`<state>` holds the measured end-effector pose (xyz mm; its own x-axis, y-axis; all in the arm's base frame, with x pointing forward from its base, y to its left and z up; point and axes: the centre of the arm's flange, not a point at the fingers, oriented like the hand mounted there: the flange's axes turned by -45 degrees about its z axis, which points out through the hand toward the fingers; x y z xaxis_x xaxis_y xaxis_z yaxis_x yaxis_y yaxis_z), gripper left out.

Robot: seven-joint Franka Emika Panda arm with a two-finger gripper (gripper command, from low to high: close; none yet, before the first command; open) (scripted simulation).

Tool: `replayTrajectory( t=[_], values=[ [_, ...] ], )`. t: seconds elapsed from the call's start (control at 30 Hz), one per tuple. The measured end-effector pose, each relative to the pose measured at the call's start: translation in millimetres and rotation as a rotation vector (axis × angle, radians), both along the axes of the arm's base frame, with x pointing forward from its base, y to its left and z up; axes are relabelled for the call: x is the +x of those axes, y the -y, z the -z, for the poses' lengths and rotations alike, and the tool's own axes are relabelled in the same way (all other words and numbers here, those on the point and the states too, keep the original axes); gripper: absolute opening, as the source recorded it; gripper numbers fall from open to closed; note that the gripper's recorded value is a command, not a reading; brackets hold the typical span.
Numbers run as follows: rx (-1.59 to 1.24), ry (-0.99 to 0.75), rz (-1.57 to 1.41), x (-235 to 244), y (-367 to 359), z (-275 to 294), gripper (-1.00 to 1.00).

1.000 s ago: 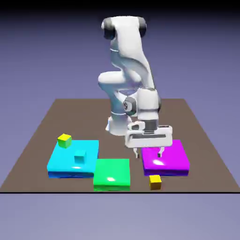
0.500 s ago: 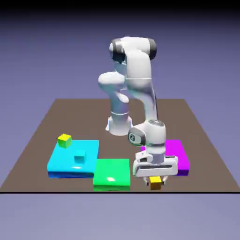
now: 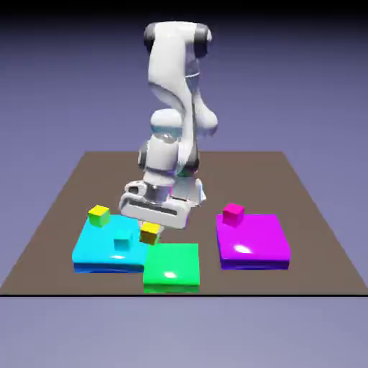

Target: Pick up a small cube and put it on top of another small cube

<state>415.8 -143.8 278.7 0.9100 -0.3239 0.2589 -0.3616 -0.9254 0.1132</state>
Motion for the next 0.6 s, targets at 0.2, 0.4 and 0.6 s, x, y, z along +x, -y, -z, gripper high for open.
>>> replayTrajectory(
  t=[0.2, 0.4, 0.6],
  values=[
    [0.051, 0.014, 0.201, -97, 92, -29, -1.0],
    [0.115, 0.043, 0.306, -157, 125, -27, -1.0],
    [0.115, 0.043, 0.307, -150, 130, 25, -1.0]
  ],
)
